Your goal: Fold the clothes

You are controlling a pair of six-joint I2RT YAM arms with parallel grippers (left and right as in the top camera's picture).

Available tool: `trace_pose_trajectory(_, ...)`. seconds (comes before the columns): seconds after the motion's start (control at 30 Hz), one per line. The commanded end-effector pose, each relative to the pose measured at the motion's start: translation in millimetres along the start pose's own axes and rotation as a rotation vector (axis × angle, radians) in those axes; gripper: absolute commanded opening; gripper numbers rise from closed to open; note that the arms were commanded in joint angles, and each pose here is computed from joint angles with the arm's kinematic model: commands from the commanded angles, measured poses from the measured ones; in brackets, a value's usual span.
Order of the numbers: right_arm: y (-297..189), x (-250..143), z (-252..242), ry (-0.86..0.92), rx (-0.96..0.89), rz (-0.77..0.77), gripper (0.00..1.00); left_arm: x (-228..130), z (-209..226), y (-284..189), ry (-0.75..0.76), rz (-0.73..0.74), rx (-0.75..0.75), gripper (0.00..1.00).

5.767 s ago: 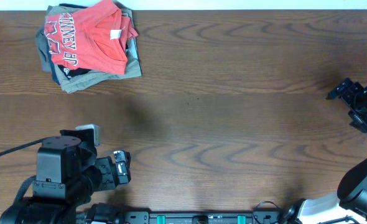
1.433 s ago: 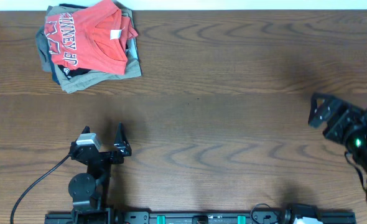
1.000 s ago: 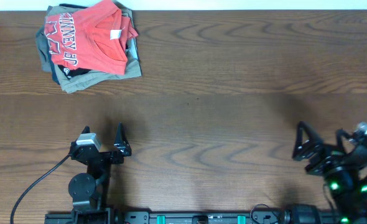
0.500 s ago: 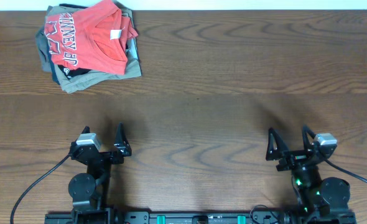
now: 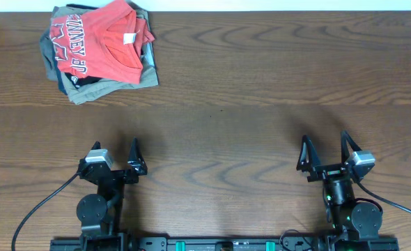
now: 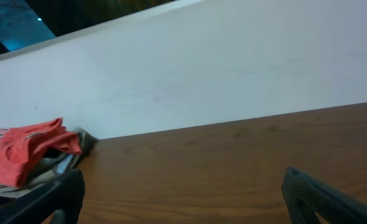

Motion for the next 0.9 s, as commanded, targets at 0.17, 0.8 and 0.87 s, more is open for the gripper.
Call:
trace_pose_trajectory(0.17,-2,-26,-6,-0.013,-0.049,0.129,0.99,-12,5,1,0.012,0.043,0.014,0.98)
trace_pose_trajectory(0.8,-4,-37,-9,-0.196,-0.058,0.188,0.99,-12,5,1,0.013,0.043,0.014,0.98)
trace_pose_trajectory(0.87,-4,-37,-9,-0.203,-0.058,0.188,0.99,-12,5,1,0.013,0.043,0.014,0.98)
Point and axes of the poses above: each gripper's point midway between its finger pads, its own y axis out along the fingers, its own z axis along the line the jaws close on, x = y × z, the point moved 5 cm from there along -y, back along the fingers, and after that the axes turned 12 degrees about -y, right-handed, at the moved point
